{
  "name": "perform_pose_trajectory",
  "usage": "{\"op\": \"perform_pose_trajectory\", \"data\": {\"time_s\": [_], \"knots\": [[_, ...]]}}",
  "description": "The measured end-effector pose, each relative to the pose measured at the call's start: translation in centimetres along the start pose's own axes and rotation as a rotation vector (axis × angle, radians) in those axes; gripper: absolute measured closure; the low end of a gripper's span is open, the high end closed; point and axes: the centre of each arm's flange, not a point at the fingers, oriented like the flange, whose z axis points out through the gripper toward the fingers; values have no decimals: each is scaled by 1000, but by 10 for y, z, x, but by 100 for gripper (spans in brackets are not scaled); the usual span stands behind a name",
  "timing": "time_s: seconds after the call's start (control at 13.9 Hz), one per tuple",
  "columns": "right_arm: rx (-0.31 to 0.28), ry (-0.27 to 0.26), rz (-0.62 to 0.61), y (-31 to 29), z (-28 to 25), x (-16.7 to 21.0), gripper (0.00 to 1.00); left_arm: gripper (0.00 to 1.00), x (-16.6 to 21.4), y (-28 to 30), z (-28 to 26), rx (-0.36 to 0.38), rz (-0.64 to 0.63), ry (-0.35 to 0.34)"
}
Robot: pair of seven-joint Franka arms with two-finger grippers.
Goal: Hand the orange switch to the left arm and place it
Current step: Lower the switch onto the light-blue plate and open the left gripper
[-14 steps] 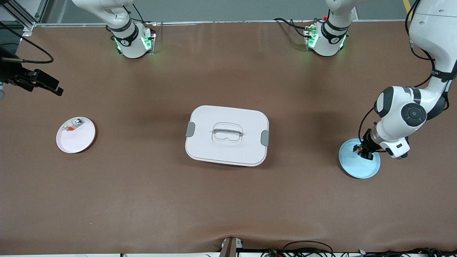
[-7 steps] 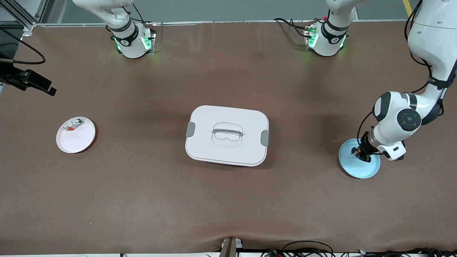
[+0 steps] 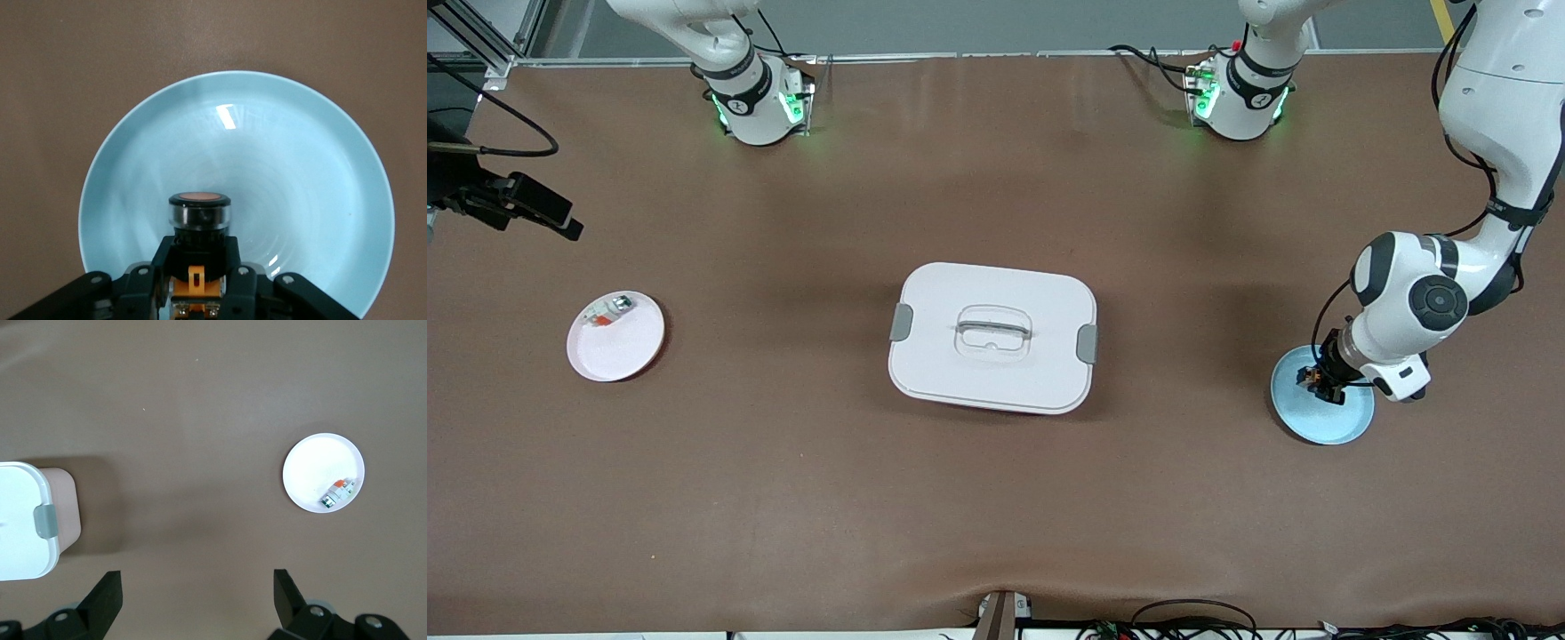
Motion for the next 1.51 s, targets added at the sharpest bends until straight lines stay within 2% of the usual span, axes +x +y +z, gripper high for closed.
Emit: {"op": "perform_pose_trajectory", "data": {"time_s": [0.72,0.79,1.22,1.51], "knots": [[56,52,-15,-10,-17,-7,0,66,6,3,1,-6,-15,3],[60,59,-15,-11,-17,-7,0,62,7,4,0,-7,-16,3],[63,67,-16,-12,-17,-5,0,2,9,15,-11,-35,-46,14],[62,63,-15,-12,-15,-5,0,0,18,21,-35,-70,-1,41]]}}
